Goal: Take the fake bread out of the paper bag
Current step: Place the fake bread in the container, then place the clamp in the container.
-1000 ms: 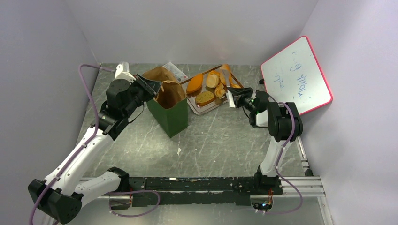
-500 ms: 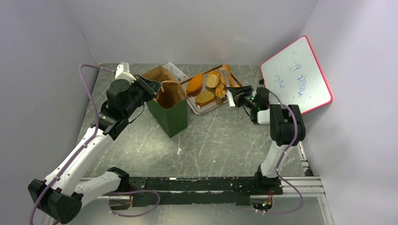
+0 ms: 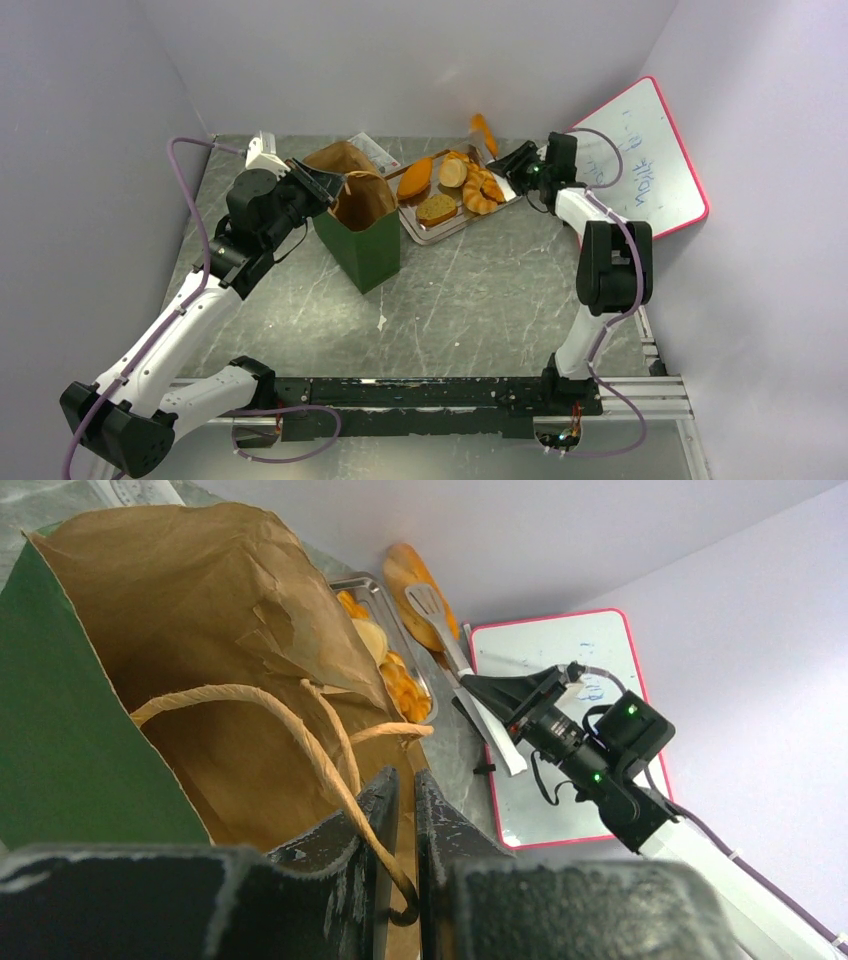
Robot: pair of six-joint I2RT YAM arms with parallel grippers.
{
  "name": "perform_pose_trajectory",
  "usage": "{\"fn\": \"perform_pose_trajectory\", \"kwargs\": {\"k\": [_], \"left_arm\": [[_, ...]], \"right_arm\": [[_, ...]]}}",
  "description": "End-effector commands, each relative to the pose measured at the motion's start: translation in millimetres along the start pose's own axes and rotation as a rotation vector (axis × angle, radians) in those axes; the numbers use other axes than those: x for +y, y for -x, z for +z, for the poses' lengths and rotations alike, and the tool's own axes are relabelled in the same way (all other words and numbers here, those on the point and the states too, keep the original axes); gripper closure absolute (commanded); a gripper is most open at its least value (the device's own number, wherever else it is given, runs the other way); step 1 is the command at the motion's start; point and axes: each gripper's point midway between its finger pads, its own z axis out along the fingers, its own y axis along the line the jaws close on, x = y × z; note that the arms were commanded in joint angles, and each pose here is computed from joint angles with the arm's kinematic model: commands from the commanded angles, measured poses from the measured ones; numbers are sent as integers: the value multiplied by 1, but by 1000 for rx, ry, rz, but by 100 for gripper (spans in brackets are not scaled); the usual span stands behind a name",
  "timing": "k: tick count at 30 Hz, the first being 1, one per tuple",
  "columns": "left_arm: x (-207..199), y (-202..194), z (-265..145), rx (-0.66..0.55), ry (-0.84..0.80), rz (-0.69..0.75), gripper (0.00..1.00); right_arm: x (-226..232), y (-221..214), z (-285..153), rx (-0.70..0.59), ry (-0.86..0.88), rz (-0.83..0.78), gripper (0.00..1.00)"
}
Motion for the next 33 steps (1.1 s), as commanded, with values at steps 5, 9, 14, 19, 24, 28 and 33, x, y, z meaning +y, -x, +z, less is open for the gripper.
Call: {"fn": "perform_pose_trajectory", "kwargs": {"k": [5, 9, 14, 19, 24, 28, 33], "left_arm": [[-10, 4, 0, -7, -47, -10, 93], [-10, 4, 1, -6, -45, -6, 93], [-10, 3, 2, -3, -45, -9, 93], [-11, 3, 2, 0, -49, -11, 93], [-11, 2, 2, 2, -50, -14, 93], [-10, 2, 1, 1, -48, -14, 93], [-10, 2, 1, 4, -46, -13, 93]], "right_arm": [[-32, -25, 19, 85, -211, -299, 67], [-45, -32, 20, 76, -288, -347, 63], [-57, -37, 17, 84, -326, -351, 58], [-58, -38, 14, 77, -332, -345, 54], [-57, -39, 12, 77, -328, -339, 52], [-50, -37, 8, 72, -311, -332, 51], [-44, -35, 3, 60, -310, -333, 50]]}}
